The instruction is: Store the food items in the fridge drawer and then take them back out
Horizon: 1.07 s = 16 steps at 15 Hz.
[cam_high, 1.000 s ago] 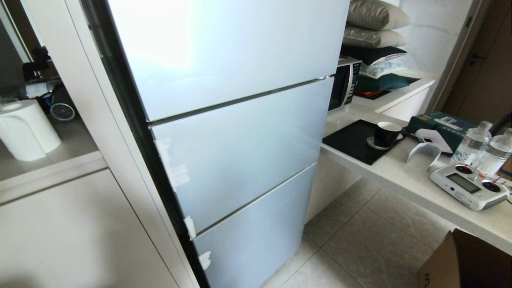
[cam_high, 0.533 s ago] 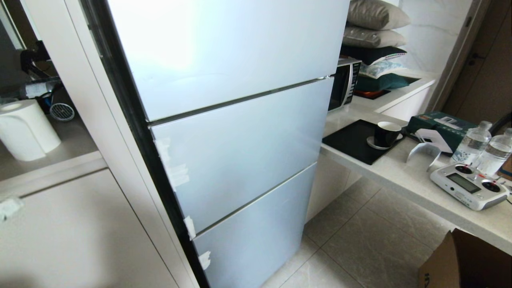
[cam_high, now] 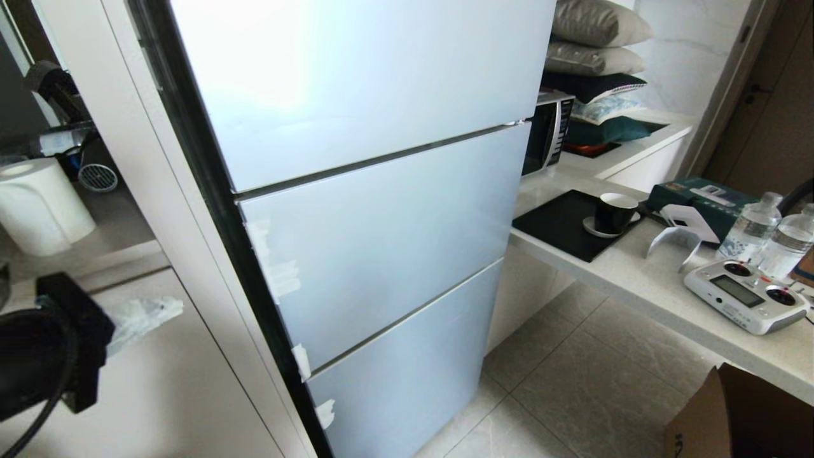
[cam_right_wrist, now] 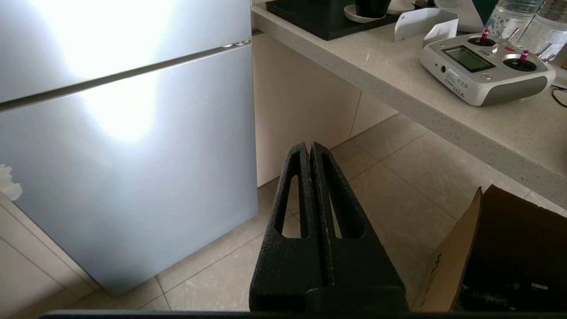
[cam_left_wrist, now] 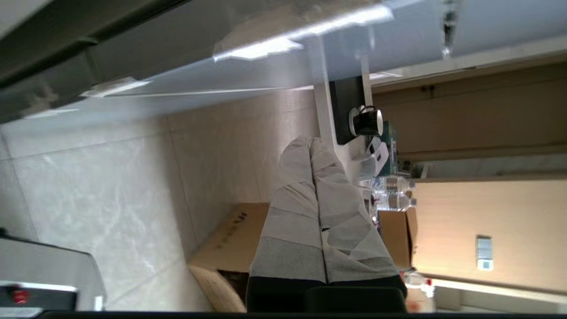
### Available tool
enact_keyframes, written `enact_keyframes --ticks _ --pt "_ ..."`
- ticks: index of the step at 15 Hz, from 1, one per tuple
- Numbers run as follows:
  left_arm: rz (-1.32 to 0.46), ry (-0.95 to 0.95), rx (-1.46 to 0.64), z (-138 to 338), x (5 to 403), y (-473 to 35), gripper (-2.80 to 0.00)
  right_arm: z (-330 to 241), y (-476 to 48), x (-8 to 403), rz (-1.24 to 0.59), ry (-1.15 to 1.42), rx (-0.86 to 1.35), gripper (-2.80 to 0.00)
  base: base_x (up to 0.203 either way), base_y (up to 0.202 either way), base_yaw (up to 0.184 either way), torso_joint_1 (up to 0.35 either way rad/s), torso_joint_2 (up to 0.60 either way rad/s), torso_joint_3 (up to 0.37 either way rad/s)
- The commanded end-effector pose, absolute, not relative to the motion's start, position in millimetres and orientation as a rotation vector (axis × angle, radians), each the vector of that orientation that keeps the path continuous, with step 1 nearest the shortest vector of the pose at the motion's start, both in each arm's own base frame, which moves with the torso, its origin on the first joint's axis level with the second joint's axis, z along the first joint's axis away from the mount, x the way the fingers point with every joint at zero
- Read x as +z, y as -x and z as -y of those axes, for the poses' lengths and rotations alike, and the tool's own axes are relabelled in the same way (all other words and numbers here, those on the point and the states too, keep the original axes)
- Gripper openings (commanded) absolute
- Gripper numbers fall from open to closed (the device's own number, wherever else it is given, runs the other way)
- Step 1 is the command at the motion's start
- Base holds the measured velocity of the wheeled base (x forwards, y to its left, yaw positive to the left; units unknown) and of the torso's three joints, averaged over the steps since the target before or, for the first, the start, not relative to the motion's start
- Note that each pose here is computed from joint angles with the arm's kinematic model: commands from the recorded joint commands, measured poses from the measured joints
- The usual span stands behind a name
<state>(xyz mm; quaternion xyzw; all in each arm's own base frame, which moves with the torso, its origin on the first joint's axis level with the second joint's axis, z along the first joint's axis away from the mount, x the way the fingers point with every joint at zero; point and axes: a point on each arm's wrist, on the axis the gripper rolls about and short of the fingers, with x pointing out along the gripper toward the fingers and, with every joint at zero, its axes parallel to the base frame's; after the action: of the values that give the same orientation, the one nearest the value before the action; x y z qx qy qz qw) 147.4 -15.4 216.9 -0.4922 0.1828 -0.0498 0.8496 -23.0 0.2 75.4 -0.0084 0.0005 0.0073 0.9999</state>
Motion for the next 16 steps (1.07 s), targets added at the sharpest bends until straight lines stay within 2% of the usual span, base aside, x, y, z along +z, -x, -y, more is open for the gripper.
enact_keyframes --ticks 1,5,10,16 --pt "-0.444 1.057 -0.076 19 192 -198 -2.80 0 23 75 -0.001 0.017 0.015 -2.80 0.000 0.000 0.000 0.000 0.00 0.000" --pt "-0.347 1.131 -0.124 22 191 -243 -2.80 0 23 76 0.000 0.017 0.015 -2.80 0.000 0.000 0.000 0.000 0.00 0.000" --pt "-0.209 1.151 -0.141 20 196 -267 -2.80 0 23 75 -0.002 0.017 0.015 -2.80 0.000 0.000 0.000 0.000 0.00 0.000" --pt "-0.219 1.152 -0.152 27 195 -275 -2.80 0 23 76 0.000 0.017 0.015 -2.80 0.000 0.000 0.000 0.000 0.00 0.000"
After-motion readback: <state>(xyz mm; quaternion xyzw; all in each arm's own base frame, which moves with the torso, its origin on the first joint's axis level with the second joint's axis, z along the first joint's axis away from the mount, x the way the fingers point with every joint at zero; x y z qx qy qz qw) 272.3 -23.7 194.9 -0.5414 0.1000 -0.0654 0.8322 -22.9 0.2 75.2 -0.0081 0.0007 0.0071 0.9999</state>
